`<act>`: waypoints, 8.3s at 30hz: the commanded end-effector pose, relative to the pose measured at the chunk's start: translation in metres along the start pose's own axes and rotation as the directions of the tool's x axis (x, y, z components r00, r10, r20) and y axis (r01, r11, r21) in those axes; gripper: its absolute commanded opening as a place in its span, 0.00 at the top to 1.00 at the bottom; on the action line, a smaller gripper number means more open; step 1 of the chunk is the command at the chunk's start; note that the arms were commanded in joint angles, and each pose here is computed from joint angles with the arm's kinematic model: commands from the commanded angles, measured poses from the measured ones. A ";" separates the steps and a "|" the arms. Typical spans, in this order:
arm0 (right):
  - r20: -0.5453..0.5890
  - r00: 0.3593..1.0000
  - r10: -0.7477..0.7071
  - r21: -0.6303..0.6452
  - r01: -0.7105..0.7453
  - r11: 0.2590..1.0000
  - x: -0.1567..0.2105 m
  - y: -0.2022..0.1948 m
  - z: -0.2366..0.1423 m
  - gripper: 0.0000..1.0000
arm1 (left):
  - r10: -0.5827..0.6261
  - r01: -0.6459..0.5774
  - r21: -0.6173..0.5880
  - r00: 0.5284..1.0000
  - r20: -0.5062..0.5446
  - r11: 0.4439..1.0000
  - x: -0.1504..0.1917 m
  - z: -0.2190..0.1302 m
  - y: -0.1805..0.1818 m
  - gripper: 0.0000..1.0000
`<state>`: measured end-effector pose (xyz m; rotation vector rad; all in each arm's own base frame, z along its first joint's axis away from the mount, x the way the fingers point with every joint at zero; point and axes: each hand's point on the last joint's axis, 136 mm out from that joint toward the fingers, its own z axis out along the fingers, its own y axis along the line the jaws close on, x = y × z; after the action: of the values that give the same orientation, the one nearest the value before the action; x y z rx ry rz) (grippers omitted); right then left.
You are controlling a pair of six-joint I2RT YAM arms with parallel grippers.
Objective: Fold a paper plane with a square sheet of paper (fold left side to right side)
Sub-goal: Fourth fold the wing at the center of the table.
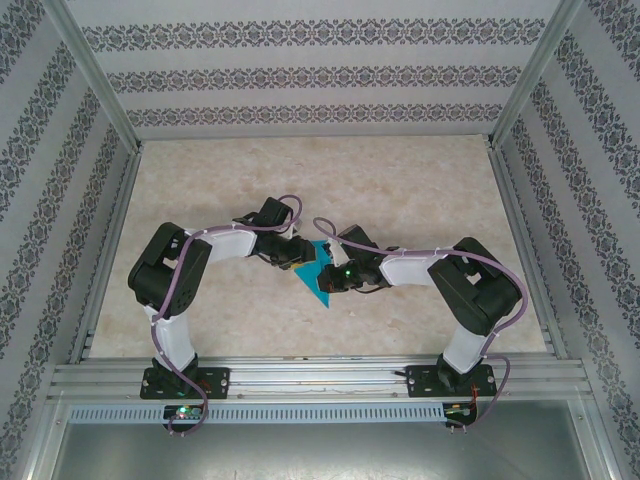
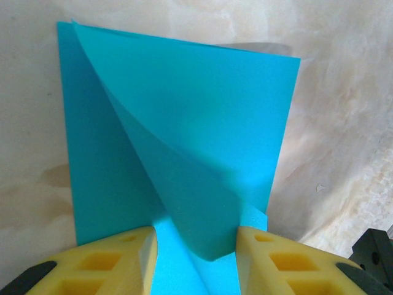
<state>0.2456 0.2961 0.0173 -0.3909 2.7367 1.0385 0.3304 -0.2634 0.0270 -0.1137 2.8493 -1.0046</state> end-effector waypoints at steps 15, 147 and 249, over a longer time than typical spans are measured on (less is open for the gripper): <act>0.035 0.999 0.023 -0.067 -0.021 0.998 -0.012 0.011 -0.015 0.76 | -0.017 0.012 -0.123 0.999 -0.042 0.992 0.017 0.010 0.027 0.60; 0.053 0.979 0.195 -0.026 -0.194 0.981 -0.032 -0.033 -0.024 1.00 | -0.002 -0.002 -0.121 0.999 -0.035 0.993 0.016 0.008 0.021 0.60; 0.081 0.980 0.182 0.056 -0.187 0.981 -0.052 -0.024 -0.049 0.75 | 0.021 -0.027 -0.078 0.997 -0.080 0.997 0.035 0.029 0.013 0.91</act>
<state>0.2912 0.2615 0.0322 -0.0878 2.8105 1.0132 0.3125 -0.2909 0.0181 -0.0107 2.8788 -1.0426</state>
